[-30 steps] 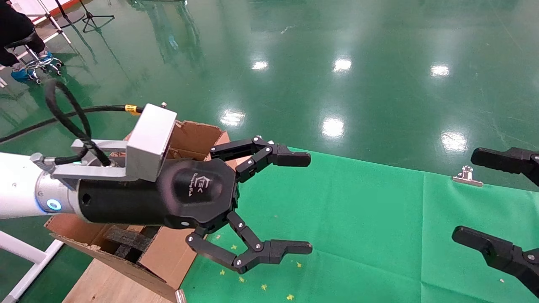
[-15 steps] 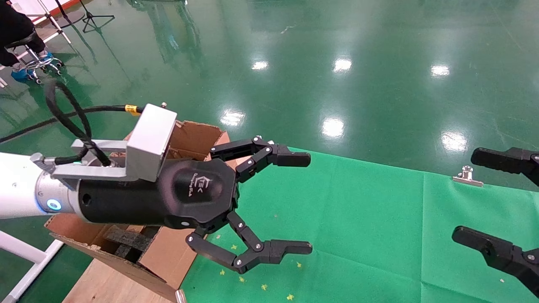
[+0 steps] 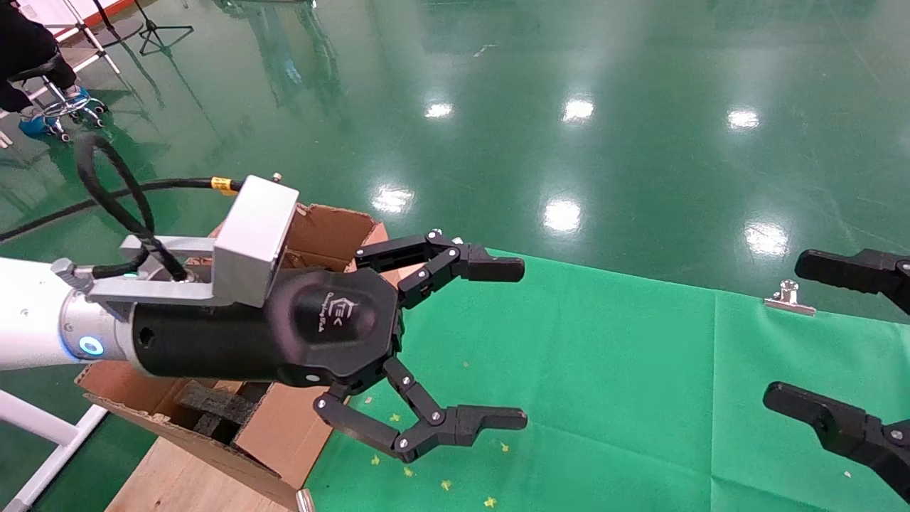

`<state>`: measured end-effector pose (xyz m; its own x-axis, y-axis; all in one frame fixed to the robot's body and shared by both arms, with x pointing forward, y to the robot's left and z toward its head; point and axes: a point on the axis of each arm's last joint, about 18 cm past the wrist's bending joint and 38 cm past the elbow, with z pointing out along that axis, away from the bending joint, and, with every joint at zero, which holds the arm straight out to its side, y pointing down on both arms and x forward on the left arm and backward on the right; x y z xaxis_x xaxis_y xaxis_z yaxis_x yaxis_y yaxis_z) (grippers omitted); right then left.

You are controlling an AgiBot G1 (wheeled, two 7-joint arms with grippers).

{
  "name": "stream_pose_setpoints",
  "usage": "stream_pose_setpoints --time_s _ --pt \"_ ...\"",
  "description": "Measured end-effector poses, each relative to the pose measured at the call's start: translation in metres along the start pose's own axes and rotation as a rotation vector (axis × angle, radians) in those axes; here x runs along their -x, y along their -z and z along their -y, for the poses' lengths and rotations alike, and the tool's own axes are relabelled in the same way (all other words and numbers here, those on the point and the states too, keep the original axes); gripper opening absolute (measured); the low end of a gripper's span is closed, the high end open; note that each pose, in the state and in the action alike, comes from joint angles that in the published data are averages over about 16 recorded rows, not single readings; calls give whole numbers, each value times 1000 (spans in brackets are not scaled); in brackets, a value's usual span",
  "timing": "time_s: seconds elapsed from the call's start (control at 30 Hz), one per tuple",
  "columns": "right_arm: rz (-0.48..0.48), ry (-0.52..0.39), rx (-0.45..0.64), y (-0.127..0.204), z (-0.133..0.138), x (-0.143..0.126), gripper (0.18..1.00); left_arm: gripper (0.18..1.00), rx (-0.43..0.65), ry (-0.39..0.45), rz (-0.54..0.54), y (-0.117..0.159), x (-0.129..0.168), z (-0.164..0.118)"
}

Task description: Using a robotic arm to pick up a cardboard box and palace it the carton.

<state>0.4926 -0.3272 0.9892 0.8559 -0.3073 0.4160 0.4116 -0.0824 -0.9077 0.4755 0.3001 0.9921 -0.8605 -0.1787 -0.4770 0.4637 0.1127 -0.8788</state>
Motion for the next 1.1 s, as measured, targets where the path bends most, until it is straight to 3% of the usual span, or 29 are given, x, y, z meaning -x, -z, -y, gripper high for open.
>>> stream_pose_setpoints --time_s 1.1 --pt "0 0 0 0 0 0 1001 1001 0 0 0 0 0 0"
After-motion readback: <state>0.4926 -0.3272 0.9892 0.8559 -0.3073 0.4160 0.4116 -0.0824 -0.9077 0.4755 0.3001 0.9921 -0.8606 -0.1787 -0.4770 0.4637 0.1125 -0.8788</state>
